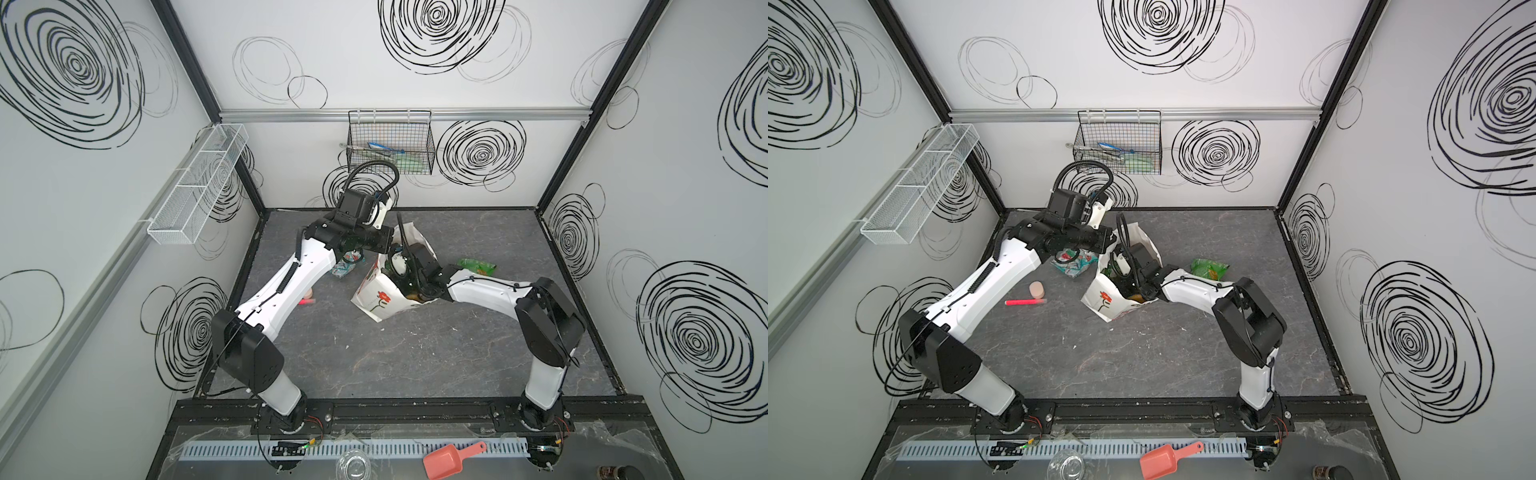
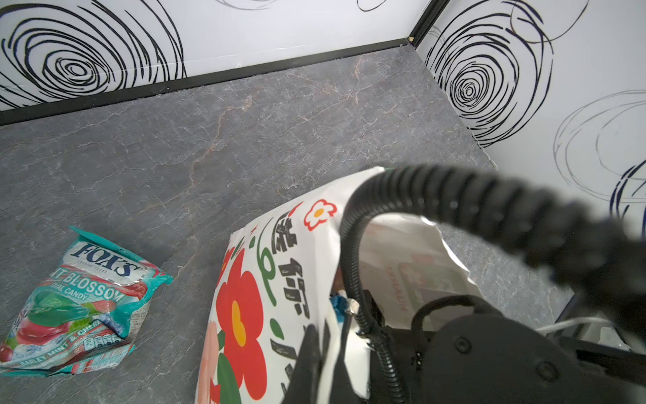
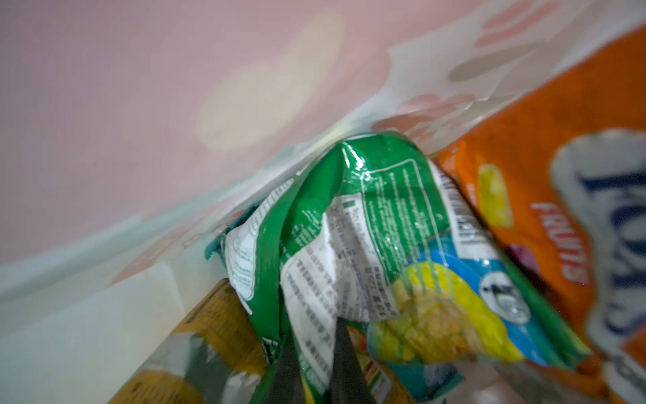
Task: Take the snacks out of the paper bag
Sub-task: Pick up the snack from the paper bag.
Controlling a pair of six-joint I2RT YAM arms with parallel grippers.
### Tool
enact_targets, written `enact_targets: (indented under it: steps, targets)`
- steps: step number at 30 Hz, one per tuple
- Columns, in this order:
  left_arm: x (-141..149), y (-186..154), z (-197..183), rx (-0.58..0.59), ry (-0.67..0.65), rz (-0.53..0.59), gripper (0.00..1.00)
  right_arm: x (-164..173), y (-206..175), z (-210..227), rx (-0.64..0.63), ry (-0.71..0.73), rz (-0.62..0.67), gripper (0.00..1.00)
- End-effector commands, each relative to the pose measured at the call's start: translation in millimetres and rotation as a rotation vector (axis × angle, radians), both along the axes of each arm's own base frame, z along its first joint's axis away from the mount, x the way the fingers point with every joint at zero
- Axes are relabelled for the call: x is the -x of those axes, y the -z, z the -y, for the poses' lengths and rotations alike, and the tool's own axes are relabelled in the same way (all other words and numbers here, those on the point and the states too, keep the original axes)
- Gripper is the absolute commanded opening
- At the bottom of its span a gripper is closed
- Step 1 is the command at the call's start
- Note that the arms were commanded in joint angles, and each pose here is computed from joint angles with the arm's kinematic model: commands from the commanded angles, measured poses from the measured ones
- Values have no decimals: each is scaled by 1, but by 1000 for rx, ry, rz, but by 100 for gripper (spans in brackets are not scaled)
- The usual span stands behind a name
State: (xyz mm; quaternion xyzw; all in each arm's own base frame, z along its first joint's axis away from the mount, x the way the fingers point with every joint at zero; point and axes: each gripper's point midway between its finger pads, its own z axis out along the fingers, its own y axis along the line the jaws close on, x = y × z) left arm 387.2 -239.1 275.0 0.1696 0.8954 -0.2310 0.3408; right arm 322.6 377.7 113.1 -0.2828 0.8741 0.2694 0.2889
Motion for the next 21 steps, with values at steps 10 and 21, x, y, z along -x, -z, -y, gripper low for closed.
enact_targets:
  steps: [10,21]
  targets:
    - [-4,0,1,-1,6,25,0,11,-76,10,-115,-2,62,0]
    - [-5,-2,-1,1,2,29,0,13,-157,27,-281,40,212,0]
